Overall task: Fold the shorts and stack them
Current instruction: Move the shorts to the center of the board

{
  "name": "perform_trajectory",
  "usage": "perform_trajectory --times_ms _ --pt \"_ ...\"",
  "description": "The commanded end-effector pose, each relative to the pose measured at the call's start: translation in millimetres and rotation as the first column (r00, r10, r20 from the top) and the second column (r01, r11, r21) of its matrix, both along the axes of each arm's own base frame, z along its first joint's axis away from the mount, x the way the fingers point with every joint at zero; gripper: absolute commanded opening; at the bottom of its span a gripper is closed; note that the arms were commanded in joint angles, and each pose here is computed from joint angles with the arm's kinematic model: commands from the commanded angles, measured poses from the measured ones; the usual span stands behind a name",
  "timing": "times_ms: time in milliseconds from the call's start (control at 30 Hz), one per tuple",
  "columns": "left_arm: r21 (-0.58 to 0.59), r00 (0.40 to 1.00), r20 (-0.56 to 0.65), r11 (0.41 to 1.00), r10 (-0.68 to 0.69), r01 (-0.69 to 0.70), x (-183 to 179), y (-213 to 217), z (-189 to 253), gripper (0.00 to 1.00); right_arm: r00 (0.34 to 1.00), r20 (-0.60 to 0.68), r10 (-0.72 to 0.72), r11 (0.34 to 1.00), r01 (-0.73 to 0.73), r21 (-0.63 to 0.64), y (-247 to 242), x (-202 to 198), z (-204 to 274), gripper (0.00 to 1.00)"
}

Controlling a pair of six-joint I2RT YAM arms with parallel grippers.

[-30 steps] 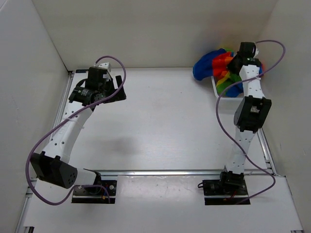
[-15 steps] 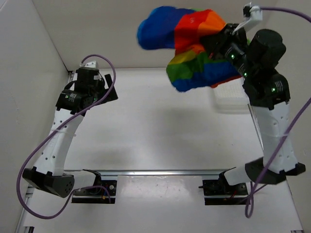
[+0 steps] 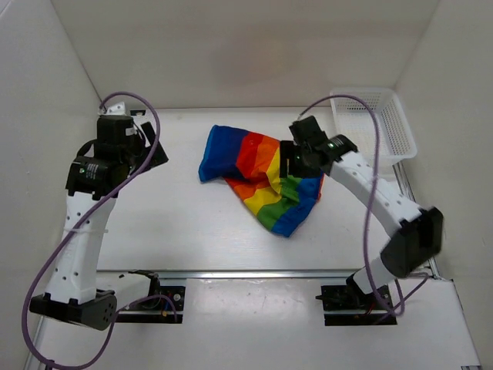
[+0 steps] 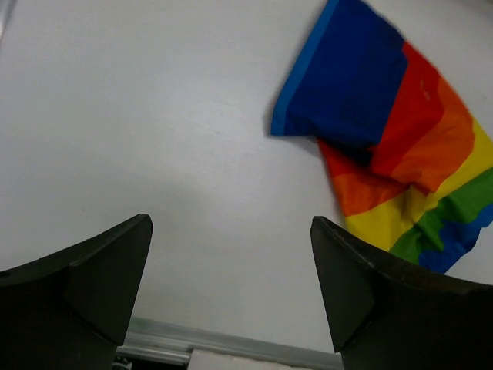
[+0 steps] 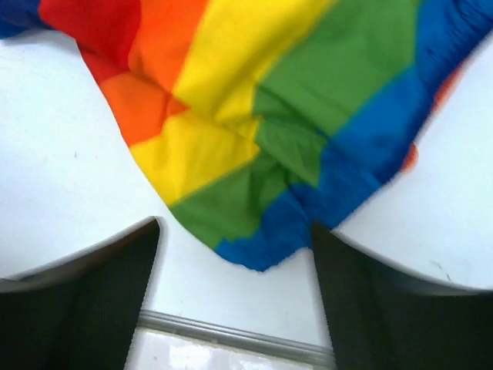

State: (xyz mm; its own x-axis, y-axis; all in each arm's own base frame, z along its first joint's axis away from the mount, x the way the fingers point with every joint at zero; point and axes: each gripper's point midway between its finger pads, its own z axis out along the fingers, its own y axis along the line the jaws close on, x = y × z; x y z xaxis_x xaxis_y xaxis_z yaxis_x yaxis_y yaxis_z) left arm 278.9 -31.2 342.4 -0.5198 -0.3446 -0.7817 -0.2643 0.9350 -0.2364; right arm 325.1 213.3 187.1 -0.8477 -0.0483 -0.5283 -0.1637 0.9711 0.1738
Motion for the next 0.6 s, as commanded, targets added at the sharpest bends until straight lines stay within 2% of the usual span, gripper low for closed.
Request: perform_trajectory --times_ms 0,33,67,100,133,167,200,233,267,300,367,400,433,467,567 --pt "-0.042 0.987 -0.139 0.996 -0.081 0.076 -0.8 -16.9 -50.8 0.94 0.96 0.234 -0.154 0.985 0.131 0.113 -41.0 -31.1 81.7 0.69" --pt "-0.065 0.98 -0.157 0.992 -0.12 0.111 -0.8 -26.3 -61.2 0.82 0.966 0.196 -0.167 0.985 0.153 0.086 -49.9 -42.9 59.1 0.63" --pt "-0.094 0.974 -0.135 0.981 -0.182 0.171 1.2 -42.9 -64.6 0.62 0.959 0.186 -0.213 0.975 0.195 0.111 -54.3 -48.6 54.3 0.53" --pt "-0.158 0.952 -0.184 0.964 -0.243 0.215 -5.0 -60.5 -88.1 0.5 0.955 0.187 -0.231 0.968 0.205 0.148 -59.3 -60.8 56.2 0.4" --pt "-0.197 0.938 -0.195 0.949 -0.285 0.248 -7.6 -73.2 -98.0 0.4 0.96 0.13 -0.249 0.961 0.228 0.154 -60.6 -72.2 32.3 0.33" --pt "-0.233 0.913 -0.223 0.928 -0.342 0.291 -11.4 -92.5 -112.2 0.27 0.964 0.102 -0.246 0.958 0.226 0.176 -58.8 -80.6 24.0 0.29" --pt "-0.284 0.893 -0.241 0.907 -0.381 0.31 -14.0 -109.5 -128.9 0.24 0.969 0.082 -0.231 0.955 0.21 0.211 -54.7 -91.5 20.1 0.29" --pt "-0.304 0.875 -0.26 0.895 -0.408 0.327 -16.0 -121.7 -139.0 0.24 0.976 0.017 -0.217 0.957 0.209 0.2 -52.8 -105.5 -5.3 0.32" --pt "-0.321 0.857 -0.278 0.883 -0.433 0.343 -17.9 -133.2 -148.6 0.24 0.976 -0.024 -0.217 0.952 0.217 0.215 -50.1 -112.6 -15.8 0.4" --pt "-0.348 0.806 -0.331 0.858 -0.49 0.378 -24.9 -155.2 -167.0 0.27 0.979 -0.08 -0.188 0.938 0.203 0.28 -33.7 -124.5 -20.8 0.58" --pt "-0.362 0.767 -0.365 0.839 -0.528 0.406 -23.9 -176.4 -180.6 0.38 0.966 -0.184 -0.182 0.93 0.23 0.287 -26.6 -143.3 -51.9 0.78" --pt "-0.357 0.742 -0.41 0.842 -0.53 0.404 -19.8 -189.1 -194.1 0.47 0.958 -0.217 -0.189 0.908 0.255 0.333 -15.2 -146.2 -54.7 0.89" --pt "-0.355 0.729 -0.427 0.841 -0.535 0.409 -17.5 -195.4 -199.5 0.55 0.952 -0.24 -0.19 0.893 0.269 0.36 -11.1 -149.0 -57.2 0.92" --pt "-0.345 0.722 -0.445 0.845 -0.53 0.408 -13.2 -199.7 -205.7 0.79 0.945 -0.272 -0.183 0.882 0.28 0.378 -5.4 -154.1 -61.6 0.92" --pt "-0.326 0.713 -0.493 0.865 -0.499 0.381 10.6 -211.0 -227.7 0.91 0.928 -0.301 -0.22 0.846 0.335 0.416 1.6 -152.2 -74.6 0.89"
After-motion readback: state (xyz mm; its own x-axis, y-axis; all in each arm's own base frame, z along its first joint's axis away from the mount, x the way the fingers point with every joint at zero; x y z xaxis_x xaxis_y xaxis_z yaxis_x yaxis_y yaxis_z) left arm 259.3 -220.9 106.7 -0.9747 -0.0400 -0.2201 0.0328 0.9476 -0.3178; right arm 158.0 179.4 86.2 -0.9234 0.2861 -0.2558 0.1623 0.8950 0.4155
